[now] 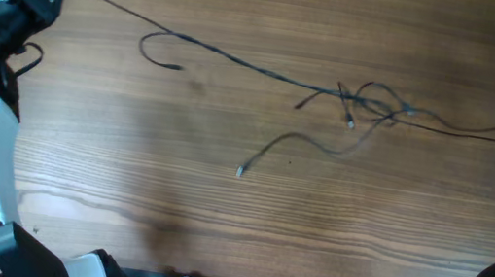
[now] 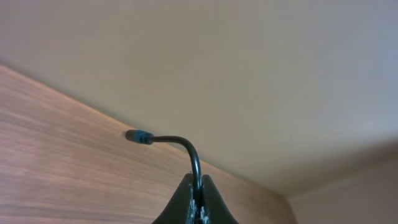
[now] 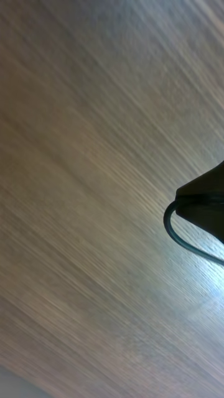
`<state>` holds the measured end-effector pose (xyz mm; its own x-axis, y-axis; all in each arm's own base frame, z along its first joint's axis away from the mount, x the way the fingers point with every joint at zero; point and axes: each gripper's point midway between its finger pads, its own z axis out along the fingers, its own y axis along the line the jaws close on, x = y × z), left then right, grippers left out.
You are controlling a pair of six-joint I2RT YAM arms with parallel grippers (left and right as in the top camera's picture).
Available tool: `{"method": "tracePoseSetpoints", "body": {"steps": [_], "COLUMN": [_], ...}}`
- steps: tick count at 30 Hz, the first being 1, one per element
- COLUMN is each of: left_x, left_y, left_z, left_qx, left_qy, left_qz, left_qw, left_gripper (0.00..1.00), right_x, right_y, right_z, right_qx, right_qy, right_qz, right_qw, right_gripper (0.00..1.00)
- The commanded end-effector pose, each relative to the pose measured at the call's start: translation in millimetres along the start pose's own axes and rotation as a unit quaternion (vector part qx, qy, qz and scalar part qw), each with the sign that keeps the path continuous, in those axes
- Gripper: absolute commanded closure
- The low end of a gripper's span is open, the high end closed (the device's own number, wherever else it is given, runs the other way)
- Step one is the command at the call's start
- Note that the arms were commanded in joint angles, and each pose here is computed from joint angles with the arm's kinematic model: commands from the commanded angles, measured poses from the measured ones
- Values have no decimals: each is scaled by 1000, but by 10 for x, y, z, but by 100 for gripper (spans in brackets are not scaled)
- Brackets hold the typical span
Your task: Untangle cables
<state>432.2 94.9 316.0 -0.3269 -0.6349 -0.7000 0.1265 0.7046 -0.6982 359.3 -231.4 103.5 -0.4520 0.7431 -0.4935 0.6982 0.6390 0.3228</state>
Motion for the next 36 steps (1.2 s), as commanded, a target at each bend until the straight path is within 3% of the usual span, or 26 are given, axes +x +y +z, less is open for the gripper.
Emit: {"method": "tracePoseSetpoints", "body": {"steps": [1, 11, 20, 24, 31, 36], "left_x": [-202, -61, 589, 1081, 1561, 1827], "left_y": [144, 144, -474, -855, -1164, -1112], "left_z": [-168, -101, 336, 545, 642, 631], "left_qx": [-36, -40, 29, 72, 97, 70], "left_qy": [-31, -9, 83, 145, 200, 235], "left_qz": [9, 6, 11, 30, 58, 77], "left_qw": [999, 999, 996, 986, 973, 967], "left_gripper": [96, 96, 92, 85, 56, 55], "right_x": [-61, 106, 980, 1263, 1370, 1041], "right_y": [-156, 357, 1558, 1825, 2141, 2192], "right_z": [16, 20, 77, 19, -277, -939], "right_qx": [20, -86, -159, -178, -260, -247], "right_qy": [-8, 28, 96, 116, 143, 95], "right_qz": [14, -6, -154, -186, -192, -204], "right_qw": [1000, 996, 970, 959, 935, 943], "right_gripper": [95, 96, 95, 95, 95, 95]}}
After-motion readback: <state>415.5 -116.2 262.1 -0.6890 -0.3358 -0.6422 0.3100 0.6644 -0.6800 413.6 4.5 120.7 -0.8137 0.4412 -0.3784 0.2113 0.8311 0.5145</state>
